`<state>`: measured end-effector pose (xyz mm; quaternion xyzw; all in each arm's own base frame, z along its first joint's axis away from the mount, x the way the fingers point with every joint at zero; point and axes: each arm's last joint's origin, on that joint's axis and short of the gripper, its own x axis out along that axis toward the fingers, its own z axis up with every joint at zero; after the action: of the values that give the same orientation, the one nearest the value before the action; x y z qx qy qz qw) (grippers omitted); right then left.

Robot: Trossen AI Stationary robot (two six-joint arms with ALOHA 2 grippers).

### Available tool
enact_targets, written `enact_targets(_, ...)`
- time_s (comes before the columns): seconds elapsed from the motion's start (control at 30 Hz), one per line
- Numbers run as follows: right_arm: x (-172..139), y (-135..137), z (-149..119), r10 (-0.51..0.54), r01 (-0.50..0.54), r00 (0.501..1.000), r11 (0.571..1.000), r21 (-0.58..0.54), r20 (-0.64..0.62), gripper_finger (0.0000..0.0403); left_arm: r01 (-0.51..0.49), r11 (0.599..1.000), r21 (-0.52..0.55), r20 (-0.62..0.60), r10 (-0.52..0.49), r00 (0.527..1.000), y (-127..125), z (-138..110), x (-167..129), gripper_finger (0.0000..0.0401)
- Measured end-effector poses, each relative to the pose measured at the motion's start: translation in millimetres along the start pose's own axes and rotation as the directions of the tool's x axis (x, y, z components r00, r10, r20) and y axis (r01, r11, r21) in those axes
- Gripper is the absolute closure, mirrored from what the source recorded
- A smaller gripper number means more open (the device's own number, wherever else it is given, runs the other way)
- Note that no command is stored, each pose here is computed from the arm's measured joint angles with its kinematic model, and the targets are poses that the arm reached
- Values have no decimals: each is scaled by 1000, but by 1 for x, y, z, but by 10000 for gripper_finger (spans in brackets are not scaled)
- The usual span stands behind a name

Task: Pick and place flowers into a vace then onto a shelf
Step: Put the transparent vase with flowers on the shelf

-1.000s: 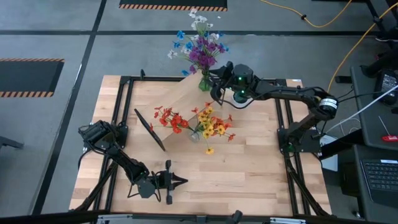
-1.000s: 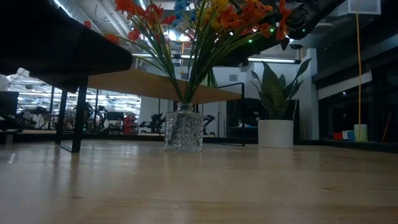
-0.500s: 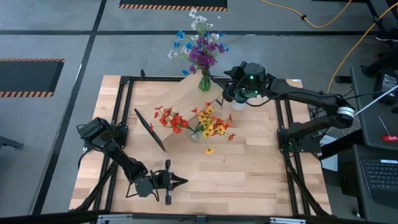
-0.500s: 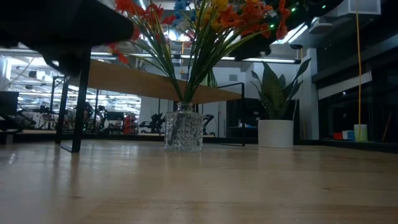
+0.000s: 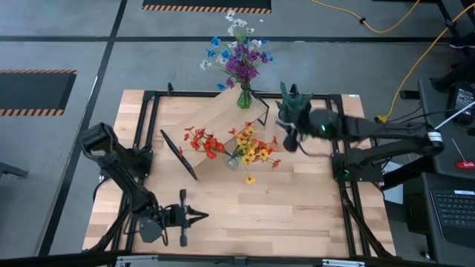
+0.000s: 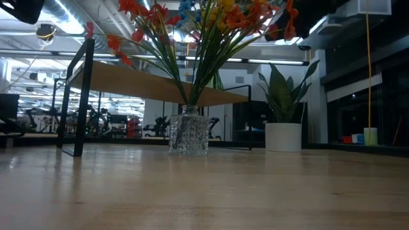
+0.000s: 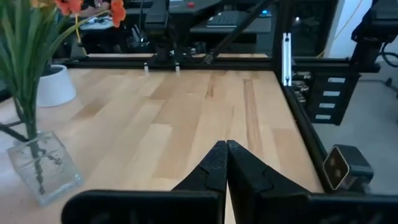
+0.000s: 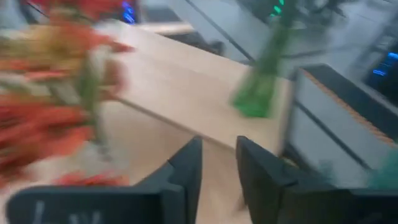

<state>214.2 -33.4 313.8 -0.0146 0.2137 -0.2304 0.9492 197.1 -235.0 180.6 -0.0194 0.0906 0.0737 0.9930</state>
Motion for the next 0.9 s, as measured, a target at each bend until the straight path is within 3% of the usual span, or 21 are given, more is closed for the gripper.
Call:
enact_targets(0.2, -3, 38, -48, 175, -180, 967, 984, 10, 186, 349, 90, 995, 37, -61, -88, 994, 7, 13, -7, 399)
enact_targets(0.33, -6, 60, -70, 262, -275, 926, 961, 10, 272, 377, 100, 991, 88, -110, -90, 990, 16, 17, -15, 398)
enact_targets(0.5, -6, 87, -88, 231, -219, 948, 973, -76, 219, 398, 97, 990, 99, -160, -81, 984, 26, 22, -28, 399)
enact_targets(0.73, 11, 123, -110, 216, -200, 958, 975, -100, 189, 396, 192, 967, 170, -166, -164, 972, 28, 33, -37, 399)
enact_targets(0.9, 28, 147, -119, 237, -207, 947, 966, -152, 215, 398, 222, 963, 153, -183, -193, 964, 34, 18, -37, 399)
